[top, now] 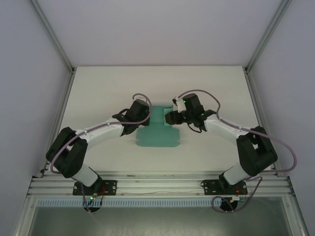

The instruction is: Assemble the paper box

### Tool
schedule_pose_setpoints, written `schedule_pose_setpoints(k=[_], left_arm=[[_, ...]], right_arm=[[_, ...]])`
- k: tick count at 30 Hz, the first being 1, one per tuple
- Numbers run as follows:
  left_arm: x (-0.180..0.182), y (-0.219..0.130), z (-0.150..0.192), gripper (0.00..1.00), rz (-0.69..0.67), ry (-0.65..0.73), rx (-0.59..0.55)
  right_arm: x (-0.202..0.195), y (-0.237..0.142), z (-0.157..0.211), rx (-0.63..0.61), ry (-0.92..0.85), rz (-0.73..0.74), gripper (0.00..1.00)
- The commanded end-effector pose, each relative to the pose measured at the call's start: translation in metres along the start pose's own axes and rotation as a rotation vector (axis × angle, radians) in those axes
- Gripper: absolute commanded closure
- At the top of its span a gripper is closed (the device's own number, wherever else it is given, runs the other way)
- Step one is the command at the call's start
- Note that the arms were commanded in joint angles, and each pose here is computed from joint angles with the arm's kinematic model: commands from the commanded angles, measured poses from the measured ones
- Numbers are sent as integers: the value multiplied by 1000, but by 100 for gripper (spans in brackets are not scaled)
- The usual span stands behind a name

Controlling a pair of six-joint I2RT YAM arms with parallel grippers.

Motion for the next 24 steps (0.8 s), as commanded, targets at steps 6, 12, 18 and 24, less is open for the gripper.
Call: schedule_pose_setpoints(k=[6,12,18,24], left_arm=[[-16,8,5,100,-52,76,13],[-25,10,10,100,-49,79,10],[-22,5,8,100,-74,58,-3],[-17,3,8,100,-113,19,-9]], right_arm=[[-31,22,7,-65,58,244,70],[-54,29,16,-111,102,437,88],[-80,29,26,-100,133,611,100],[-113,17,36,-99,182,880,100]])
Point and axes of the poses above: each hand's point on the last joint's axis, 136 mm out from that joint toward the fingers, its own y axis out along the fingers, its own x axis along the line the jaws close on, z = x × y, the point moved 3 cm from there along -y, back along the fingers, and after that the axes turned 8 degrees about y, right-handed, at the moved point
